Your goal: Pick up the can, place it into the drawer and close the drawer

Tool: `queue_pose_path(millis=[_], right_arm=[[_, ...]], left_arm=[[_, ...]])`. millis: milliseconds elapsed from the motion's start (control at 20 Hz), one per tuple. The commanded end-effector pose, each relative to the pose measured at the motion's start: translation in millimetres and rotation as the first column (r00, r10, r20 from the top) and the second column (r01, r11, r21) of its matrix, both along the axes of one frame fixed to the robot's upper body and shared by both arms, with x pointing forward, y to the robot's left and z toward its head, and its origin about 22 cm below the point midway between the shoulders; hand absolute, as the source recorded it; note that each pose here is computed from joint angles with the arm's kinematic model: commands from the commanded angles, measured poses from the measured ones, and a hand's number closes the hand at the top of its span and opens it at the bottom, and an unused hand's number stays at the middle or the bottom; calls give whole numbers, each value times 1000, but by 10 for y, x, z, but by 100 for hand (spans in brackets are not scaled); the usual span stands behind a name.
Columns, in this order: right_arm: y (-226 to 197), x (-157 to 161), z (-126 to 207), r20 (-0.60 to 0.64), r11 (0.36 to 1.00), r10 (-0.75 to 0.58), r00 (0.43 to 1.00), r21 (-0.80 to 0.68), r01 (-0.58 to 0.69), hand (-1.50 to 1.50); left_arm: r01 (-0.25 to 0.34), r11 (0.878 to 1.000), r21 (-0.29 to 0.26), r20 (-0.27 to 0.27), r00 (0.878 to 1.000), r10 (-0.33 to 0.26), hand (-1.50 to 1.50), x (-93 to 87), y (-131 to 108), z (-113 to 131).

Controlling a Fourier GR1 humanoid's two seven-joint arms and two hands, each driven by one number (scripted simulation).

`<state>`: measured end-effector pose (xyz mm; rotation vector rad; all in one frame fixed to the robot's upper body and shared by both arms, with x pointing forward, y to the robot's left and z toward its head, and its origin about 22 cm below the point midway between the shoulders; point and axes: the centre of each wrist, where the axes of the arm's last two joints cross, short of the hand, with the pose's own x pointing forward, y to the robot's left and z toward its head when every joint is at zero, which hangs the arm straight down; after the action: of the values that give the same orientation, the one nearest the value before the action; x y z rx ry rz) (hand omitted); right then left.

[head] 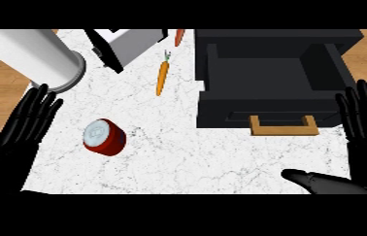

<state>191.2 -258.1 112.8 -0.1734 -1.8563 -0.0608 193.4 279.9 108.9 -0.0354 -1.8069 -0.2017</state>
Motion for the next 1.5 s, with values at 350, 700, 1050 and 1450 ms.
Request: queue_pose_path(millis=[350, 700, 1050, 1450], right_arm=[[-503, -264, -99, -79, 998, -68, 995, 4, 69, -150], [-757, -571, -150, -69, 998, -56, 996, 10, 57, -150], [-815, -651, -310, -68, 998, -48, 997, 27, 50, -150], [-1018, -735, -245, -56, 998, -62, 997, 27, 63, -150]], left_arm=[[-3, 999, 39, -85, 996, 6, -150, -408, 391, 411], [-26, 999, -34, -130, 991, 22, -150, -500, 407, 413], [-48, 981, -189, -182, 983, 13, -150, -452, 543, 315], [-45, 966, -256, -257, 966, -23, -150, -222, 422, 214]])
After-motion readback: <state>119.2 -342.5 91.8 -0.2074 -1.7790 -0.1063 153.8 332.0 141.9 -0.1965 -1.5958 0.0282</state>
